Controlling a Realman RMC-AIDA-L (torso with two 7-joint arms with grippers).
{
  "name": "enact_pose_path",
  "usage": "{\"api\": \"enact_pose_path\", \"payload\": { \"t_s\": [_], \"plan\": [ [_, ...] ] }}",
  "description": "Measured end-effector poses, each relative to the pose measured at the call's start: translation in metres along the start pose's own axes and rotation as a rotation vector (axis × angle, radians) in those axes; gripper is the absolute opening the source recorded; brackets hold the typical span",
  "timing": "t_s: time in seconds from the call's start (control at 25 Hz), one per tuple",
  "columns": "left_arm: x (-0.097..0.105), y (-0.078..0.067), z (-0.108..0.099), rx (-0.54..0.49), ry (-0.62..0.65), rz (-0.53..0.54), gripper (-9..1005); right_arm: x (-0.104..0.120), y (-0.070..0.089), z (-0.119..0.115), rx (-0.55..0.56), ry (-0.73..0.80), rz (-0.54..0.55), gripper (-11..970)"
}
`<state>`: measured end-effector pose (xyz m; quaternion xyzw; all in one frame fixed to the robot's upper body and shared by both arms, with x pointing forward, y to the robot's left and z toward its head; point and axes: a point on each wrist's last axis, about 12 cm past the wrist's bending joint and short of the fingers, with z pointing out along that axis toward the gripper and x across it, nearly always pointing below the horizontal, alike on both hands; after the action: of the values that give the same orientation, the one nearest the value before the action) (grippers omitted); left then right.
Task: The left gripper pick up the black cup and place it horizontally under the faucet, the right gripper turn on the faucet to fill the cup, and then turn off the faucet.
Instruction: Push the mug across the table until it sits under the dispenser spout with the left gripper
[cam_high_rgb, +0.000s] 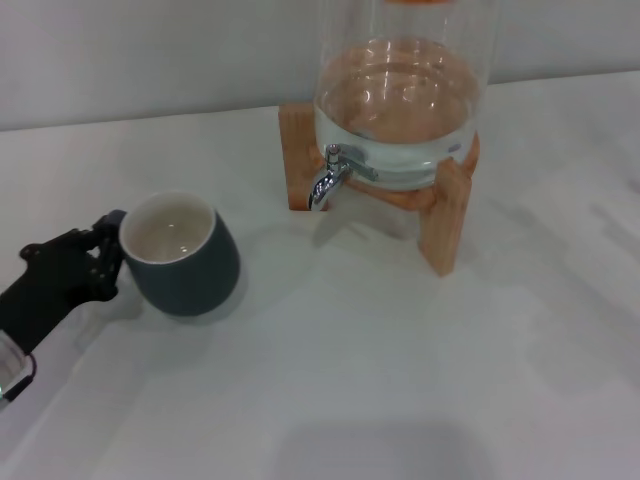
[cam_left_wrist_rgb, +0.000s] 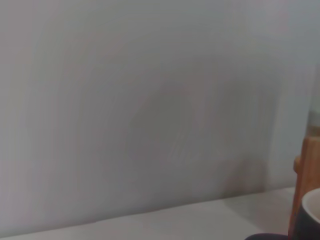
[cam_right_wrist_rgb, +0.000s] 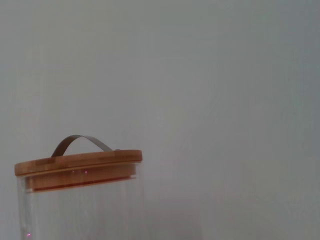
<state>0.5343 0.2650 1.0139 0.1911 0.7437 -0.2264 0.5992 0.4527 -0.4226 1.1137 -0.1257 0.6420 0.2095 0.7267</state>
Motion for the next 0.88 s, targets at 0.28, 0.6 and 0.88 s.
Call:
{"api": "enact_pose_path", "payload": {
  "t_s": [0.28, 0.6, 0.88],
  "plan": [
    [-0.002, -0.009, 0.017, 0.068, 0.061, -0.005, 112, 0.000, 0.002, 0.001, -0.018, -0.009, 0.004, 741],
    [-0.008, -0.014, 0.028, 0.124, 0.081, -0.022, 112, 0.001, 0.003, 0.001, -0.019, -0.010, 0.008, 741],
    [-0.012, -0.018, 0.039, 0.155, 0.126, -0.022, 111, 0.001, 0.004, 0.002, -0.024, -0.009, 0.009, 741]
  ]
}}
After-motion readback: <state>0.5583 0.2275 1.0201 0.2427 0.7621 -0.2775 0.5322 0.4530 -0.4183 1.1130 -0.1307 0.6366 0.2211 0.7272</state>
